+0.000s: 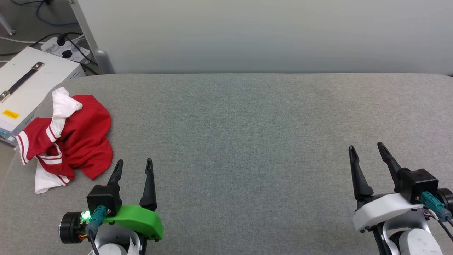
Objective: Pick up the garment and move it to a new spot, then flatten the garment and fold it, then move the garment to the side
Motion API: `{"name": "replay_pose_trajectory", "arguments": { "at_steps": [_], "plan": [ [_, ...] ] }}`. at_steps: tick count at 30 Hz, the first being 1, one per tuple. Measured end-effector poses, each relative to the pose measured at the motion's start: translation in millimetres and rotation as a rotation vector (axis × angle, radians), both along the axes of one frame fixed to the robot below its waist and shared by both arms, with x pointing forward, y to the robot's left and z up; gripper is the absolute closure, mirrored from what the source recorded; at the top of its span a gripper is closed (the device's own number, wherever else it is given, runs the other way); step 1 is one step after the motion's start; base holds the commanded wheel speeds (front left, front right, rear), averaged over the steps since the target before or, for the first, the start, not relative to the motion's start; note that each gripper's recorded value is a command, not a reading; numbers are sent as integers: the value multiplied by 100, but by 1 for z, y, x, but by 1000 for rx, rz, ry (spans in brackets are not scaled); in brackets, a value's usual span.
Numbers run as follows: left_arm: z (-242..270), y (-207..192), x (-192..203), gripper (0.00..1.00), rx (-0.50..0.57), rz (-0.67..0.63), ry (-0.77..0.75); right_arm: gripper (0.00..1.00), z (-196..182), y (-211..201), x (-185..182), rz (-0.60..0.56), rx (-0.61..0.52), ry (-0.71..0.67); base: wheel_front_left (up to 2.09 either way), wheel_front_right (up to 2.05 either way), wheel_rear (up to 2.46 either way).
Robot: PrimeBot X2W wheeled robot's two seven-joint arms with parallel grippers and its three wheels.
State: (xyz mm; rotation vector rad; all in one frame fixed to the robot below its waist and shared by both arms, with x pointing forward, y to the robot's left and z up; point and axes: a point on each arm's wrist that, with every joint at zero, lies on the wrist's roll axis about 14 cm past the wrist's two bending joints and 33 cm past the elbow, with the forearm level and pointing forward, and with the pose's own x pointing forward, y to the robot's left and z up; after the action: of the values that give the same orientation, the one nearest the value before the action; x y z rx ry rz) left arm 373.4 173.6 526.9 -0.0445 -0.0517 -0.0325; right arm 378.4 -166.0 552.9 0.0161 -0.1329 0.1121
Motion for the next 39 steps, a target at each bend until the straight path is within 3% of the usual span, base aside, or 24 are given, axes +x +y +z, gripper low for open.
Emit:
{"name": "replay_pose_trajectory", "arguments": {
  "at_steps": [31, 39],
  "plan": [
    [-15, -7, -2, 0, -31, -37, 7, 0, -12, -1, 5, -4, 24, 2, 0, 0, 0],
    [-16, 5, -8, 0, -54, 2, 1, 0, -11, 19, 11, 54, 29, -10, 0, 0, 0]
  ]
}}
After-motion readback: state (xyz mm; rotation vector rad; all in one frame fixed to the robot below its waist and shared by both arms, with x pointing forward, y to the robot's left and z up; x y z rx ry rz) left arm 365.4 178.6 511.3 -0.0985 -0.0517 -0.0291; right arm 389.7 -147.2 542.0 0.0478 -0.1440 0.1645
